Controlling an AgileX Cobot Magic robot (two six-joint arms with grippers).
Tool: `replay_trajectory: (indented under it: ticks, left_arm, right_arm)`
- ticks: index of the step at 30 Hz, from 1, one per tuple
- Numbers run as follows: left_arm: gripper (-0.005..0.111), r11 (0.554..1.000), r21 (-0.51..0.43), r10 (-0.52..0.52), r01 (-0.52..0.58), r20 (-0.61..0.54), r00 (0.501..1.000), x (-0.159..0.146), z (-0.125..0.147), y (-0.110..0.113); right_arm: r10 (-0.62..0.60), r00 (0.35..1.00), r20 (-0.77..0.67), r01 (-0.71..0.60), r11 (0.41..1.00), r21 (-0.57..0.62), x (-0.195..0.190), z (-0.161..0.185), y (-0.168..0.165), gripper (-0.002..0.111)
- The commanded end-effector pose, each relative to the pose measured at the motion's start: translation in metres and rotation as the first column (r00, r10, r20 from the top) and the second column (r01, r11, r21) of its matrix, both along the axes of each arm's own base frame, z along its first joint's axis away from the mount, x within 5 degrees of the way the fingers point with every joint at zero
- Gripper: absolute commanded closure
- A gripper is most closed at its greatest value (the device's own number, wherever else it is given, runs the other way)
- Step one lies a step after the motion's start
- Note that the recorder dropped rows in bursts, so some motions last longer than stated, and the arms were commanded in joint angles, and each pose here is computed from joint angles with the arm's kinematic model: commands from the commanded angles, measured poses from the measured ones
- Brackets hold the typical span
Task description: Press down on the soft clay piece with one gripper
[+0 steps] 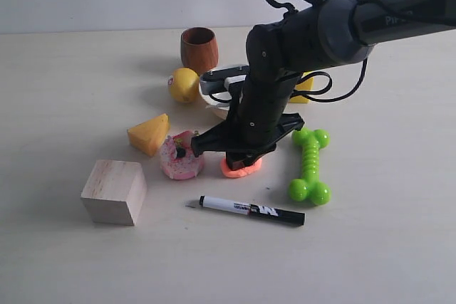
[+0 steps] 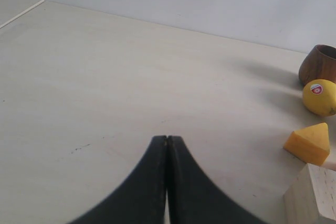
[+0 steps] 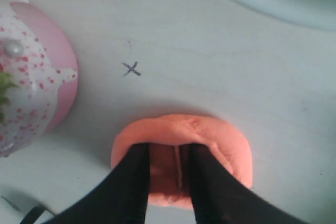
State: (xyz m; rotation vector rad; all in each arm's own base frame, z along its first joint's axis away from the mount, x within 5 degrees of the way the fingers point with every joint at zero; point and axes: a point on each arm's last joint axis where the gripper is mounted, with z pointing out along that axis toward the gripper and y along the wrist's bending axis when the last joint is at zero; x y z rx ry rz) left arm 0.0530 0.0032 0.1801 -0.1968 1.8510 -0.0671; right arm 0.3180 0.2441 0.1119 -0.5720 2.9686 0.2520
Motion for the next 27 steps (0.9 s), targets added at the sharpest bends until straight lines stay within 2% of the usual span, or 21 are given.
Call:
replay_trajectory:
  ticks: [1, 10, 22, 27]
  left_arm:
    - [0.107, 1.000, -0.003, -0.006, 0.006, 0.005, 1.000, -0.0003, -0.0004, -0.0005]
    - [0.107, 1.000, -0.003, -0.006, 0.006, 0.005, 1.000, -0.0003, -0.0004, -0.0005]
    - [0.107, 1.000, -0.003, -0.006, 0.006, 0.005, 1.000, -0.0003, -0.0004, -0.0005]
    - [0.107, 1.000, -0.003, -0.006, 0.006, 0.005, 1.000, -0.0003, -0.0004, -0.0005]
  right_arm:
    - [0.029, 0.999, 0.025, -0.029, 0.999, -0.020, 0.0007, 0.0053, -0.0038, 0.080]
    - [0.028, 0.999, 0.035, -0.028, 1.000, -0.014, 0.0016, 0.0055, -0.0033, 0.086]
    - [0.027, 0.999, 0.045, -0.026, 1.000, -0.008, 0.0025, 0.0057, -0.0027, 0.087]
    - [0.027, 0.999, 0.047, -0.026, 1.000, -0.007, 0.0026, 0.0057, -0.0026, 0.093]
